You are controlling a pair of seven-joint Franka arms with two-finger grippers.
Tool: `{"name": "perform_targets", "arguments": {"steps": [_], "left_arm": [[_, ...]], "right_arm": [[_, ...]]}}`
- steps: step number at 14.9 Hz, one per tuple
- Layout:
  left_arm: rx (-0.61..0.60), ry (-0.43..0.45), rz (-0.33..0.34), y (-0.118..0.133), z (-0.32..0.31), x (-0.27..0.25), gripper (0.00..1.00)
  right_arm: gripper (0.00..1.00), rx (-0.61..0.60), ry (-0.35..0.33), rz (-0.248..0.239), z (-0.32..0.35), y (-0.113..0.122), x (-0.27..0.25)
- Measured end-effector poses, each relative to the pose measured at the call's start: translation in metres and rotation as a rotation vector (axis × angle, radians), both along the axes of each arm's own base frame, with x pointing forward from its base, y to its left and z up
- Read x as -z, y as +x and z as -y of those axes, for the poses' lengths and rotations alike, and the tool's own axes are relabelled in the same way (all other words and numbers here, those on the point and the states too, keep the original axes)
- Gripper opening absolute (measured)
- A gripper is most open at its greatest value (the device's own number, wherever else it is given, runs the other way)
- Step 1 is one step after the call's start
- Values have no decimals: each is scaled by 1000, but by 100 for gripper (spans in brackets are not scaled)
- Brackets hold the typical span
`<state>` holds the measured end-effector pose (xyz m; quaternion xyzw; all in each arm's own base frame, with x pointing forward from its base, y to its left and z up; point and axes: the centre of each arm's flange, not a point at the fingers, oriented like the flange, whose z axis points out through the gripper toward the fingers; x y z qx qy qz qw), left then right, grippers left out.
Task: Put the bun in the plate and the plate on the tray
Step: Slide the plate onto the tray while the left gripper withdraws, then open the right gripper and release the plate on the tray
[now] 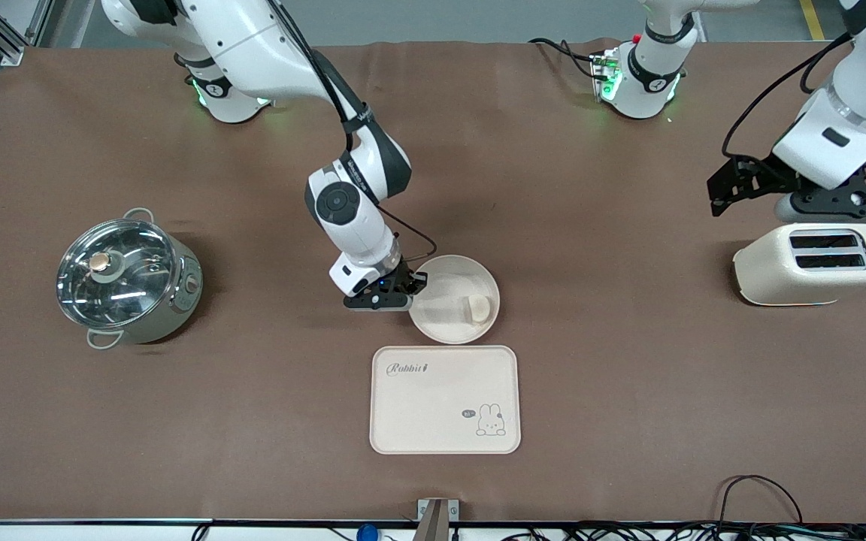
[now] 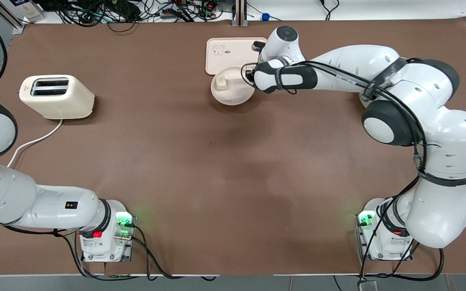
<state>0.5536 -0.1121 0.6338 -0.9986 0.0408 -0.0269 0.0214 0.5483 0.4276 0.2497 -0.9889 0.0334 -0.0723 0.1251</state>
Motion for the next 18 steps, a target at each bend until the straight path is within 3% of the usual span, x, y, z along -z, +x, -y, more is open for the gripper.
{"name": "perform_targets", "arguments": {"steps": [6, 11, 14, 18], "left_arm": [[30, -7, -7, 4, -41, -2, 100], [27, -8, -2, 3, -38, -4, 100], [32, -9, 12, 1, -35, -10, 100], [35, -16, 30, -2, -31, -19, 100]], "right_arm": [[4, 39, 39, 58, 6, 40, -22], [4, 91, 52, 83, 27, 114, -10], [4, 91, 74, 69, 55, 155, 10], [4, 86, 90, 61, 64, 169, 41]]}}
